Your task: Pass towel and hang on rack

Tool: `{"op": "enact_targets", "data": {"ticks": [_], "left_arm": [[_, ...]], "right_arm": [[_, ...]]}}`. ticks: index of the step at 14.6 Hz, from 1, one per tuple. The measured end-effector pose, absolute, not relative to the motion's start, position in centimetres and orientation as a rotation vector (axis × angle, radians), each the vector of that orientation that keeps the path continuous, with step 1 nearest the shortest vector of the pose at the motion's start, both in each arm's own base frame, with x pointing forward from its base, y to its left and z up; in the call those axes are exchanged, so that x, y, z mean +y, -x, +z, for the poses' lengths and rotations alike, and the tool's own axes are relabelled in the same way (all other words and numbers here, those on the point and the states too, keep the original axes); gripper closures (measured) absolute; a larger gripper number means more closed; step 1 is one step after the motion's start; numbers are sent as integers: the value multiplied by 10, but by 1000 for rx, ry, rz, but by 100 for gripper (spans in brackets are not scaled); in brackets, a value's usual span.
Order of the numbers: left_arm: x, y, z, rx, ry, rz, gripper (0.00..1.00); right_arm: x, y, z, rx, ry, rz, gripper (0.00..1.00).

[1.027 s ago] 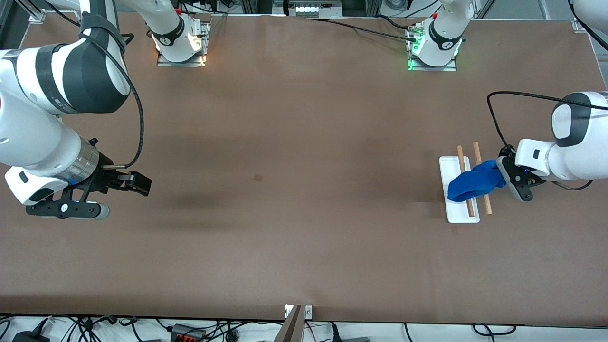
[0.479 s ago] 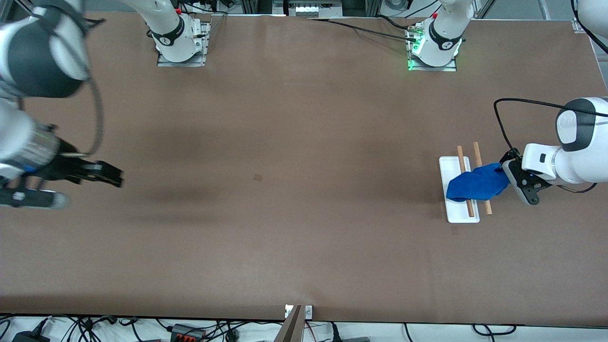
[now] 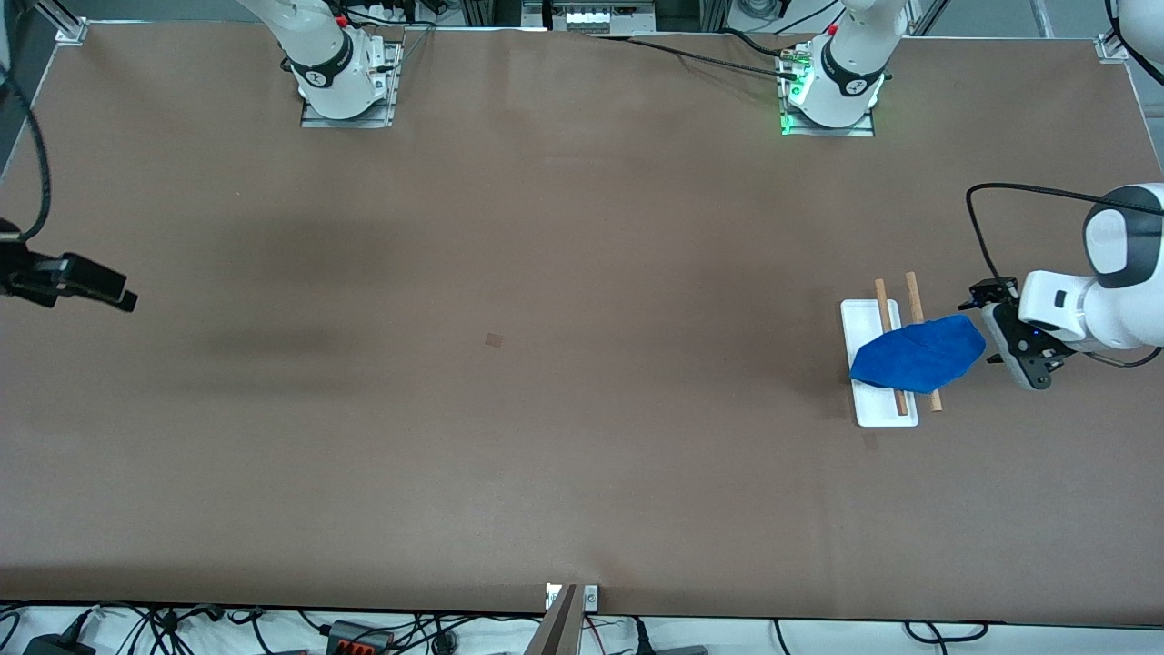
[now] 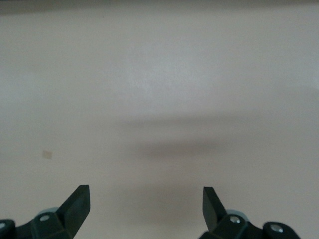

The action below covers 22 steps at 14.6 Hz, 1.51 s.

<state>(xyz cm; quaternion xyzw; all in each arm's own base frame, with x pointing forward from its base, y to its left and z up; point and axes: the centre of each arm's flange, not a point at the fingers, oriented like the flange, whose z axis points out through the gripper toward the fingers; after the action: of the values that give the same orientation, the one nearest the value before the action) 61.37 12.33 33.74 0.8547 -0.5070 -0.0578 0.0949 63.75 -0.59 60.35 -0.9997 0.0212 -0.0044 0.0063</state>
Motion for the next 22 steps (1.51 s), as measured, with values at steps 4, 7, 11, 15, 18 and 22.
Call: {"op": "enact_targets", "data": {"ticks": [4, 7, 11, 15, 18, 22], "left_arm": [[135, -612, 350, -1495, -2530, -185, 0], [140, -615, 387, -1478, -2531, -214, 0], [147, -621, 427, -1381, -2611, -207, 0], [147, -628, 472, -1215, -2719, -174, 0], [133, -630, 506, -1138, -2756, -182, 0], [93, -635, 534, -877, -2885, -176, 0]], "right_arm": [[-1, -617, 590, 46, 3134, 25, 0], [-5, -589, 576, 53, 3123, 0, 0], [-8, -563, 556, 56, 3118, -13, 0], [-12, -561, 586, 51, 3138, -125, 0], [-18, -557, 605, 64, 3137, -132, 0], [-18, -552, 612, 62, 3139, -79, 0]]}}
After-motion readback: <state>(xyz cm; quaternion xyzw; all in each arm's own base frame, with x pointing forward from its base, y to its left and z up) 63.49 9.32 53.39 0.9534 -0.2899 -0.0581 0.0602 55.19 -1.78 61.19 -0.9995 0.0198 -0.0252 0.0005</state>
